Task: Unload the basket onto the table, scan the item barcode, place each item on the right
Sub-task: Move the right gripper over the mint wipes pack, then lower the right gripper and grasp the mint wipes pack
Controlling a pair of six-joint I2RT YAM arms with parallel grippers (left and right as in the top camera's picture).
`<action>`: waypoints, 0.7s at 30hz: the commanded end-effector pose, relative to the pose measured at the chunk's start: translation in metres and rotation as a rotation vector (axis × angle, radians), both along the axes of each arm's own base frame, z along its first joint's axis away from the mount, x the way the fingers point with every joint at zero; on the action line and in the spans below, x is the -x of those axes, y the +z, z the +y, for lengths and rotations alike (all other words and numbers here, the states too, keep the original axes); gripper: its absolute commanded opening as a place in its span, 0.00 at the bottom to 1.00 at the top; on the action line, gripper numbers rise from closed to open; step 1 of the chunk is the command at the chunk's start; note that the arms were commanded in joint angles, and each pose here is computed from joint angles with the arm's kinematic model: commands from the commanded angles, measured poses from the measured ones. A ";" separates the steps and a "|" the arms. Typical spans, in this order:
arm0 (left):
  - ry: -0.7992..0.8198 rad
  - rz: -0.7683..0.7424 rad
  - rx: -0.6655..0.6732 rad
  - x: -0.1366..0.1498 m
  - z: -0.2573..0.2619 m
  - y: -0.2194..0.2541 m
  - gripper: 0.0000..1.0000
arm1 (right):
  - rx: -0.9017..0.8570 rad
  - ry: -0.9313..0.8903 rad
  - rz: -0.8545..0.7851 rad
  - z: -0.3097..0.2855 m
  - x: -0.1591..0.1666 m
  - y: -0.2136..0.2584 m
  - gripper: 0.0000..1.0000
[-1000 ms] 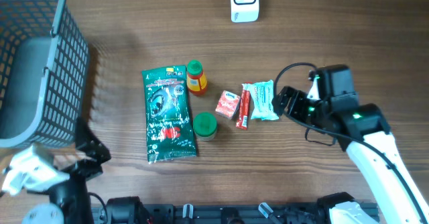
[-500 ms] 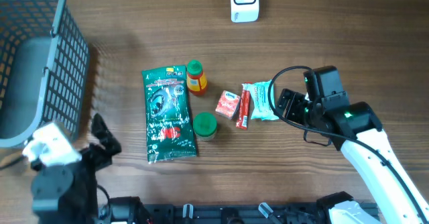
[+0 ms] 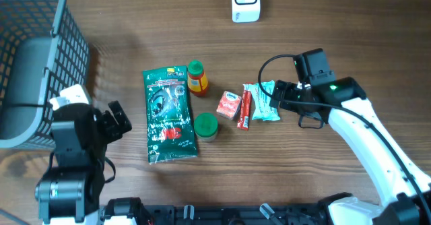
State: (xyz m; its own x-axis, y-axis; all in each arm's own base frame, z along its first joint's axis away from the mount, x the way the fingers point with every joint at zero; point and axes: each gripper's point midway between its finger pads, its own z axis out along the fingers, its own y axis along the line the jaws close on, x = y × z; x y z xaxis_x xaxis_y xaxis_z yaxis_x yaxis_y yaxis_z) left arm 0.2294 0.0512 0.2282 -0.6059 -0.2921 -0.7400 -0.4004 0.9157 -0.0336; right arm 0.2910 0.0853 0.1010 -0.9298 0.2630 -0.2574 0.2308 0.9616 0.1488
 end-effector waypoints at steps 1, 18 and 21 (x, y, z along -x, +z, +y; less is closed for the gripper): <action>-0.014 0.053 0.016 -0.007 -0.004 -0.012 1.00 | 0.030 0.058 -0.015 0.012 -0.007 -0.002 0.95; -0.012 0.231 0.022 -0.021 -0.003 -0.052 1.00 | 0.208 0.127 -0.154 0.040 -0.043 -0.017 0.73; -0.012 0.253 0.023 -0.023 -0.003 -0.057 1.00 | 0.203 0.127 -0.167 0.041 -0.046 -0.016 0.72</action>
State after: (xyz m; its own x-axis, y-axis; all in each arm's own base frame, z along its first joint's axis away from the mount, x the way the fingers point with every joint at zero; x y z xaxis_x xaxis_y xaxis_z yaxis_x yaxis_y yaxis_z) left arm 0.2498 0.0519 0.1756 -0.7625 -0.2974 -0.5746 -0.3979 0.9158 0.0540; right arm 0.3249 0.1254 0.0768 -0.9096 0.0767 -0.4084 0.0902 0.9958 -0.0139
